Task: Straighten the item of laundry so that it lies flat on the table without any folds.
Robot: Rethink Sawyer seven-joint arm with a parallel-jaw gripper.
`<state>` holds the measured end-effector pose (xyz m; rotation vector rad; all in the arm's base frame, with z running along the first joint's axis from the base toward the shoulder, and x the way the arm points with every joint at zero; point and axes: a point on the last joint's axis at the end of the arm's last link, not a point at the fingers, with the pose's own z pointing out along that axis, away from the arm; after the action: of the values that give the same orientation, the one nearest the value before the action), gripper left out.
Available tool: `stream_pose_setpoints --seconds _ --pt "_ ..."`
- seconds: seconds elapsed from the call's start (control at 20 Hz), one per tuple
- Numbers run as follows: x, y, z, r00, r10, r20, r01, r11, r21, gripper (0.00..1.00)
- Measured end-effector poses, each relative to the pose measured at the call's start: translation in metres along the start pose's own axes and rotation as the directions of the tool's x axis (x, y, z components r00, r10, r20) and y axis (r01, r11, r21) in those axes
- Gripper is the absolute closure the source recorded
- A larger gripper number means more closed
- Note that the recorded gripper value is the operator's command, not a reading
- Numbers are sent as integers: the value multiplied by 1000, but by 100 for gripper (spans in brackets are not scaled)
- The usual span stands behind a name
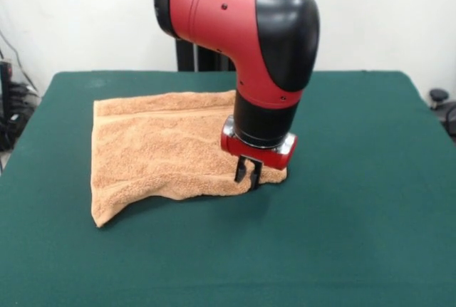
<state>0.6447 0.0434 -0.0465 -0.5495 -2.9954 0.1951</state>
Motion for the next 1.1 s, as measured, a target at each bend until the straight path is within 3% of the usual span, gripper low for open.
stream_pose_setpoints --seconds 0.7,1.1 --pt "-5 4 0 1000 6 14 -6 1000 -3 100" --pt "-13 10 0 1000 8 -26 -7 1000 27 100"
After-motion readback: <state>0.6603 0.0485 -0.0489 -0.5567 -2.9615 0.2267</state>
